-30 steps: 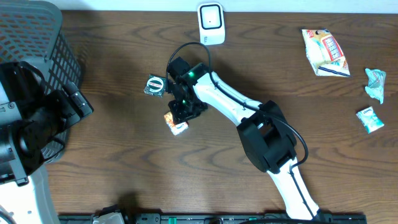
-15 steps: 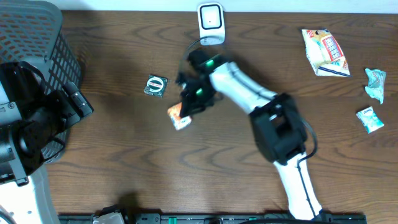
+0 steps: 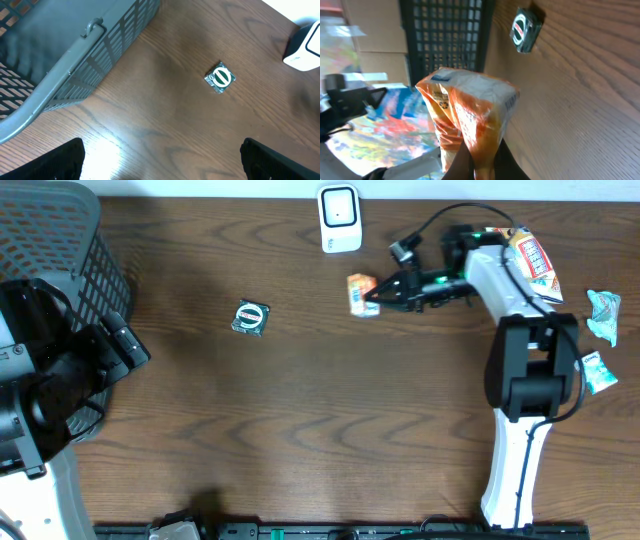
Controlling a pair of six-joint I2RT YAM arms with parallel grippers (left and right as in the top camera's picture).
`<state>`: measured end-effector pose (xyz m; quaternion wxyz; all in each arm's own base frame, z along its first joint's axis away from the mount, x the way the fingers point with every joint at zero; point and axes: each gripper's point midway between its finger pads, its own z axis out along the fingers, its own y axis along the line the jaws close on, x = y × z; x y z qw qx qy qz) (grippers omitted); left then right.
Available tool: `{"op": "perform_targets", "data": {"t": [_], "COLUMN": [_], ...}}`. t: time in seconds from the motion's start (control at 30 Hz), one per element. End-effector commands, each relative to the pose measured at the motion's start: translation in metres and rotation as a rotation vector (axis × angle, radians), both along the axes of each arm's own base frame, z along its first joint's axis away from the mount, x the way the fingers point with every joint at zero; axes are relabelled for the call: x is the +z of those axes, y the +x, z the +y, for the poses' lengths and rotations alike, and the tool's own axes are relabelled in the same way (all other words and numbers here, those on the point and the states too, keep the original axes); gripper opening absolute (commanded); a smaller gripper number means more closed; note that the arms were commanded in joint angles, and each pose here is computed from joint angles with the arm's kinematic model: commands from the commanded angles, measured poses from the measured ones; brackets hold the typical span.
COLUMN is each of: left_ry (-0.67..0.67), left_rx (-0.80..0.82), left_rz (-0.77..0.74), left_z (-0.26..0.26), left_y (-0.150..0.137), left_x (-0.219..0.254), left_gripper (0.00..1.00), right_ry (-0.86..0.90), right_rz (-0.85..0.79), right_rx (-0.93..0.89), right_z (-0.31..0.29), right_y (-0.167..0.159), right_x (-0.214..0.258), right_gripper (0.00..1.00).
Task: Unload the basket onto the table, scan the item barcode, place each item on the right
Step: 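Raise the orange pack up beneath the scanner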
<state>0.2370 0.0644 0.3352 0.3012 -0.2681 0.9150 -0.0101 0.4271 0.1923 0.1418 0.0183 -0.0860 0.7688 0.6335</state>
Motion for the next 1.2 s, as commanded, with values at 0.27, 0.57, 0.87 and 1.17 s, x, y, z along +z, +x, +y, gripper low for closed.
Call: {"op": "perform_targets", "data": {"t": [0.27,0.57,0.87,1.17], "left_ry": [0.004,0.004,0.004,0.004], "left_rx": [0.012,0.012,0.012,0.012], "left_rz": [0.013,0.013,0.013,0.013], "left_z": [0.003,0.003,0.003,0.003], "left_y": [-0.001,-0.001,-0.001,-0.001], "left_x": [-0.003,-0.003,-0.003,-0.003], "left_gripper": [0.98,0.98,0.98,0.98], "right_ry": [0.181,0.133,0.148,0.15], "right_rz": [-0.124,-0.249,-0.424,-0.491], "right_rx": [-0.073,0.022,0.055,0.059], "right_z": [-0.025,-0.014,-0.005,-0.002], "right_y": [-0.001,-0.031,-0.034,-0.028], "right_x": [0.049,0.047,0.083,0.118], "right_gripper": [0.01,0.01,0.01,0.01]}}
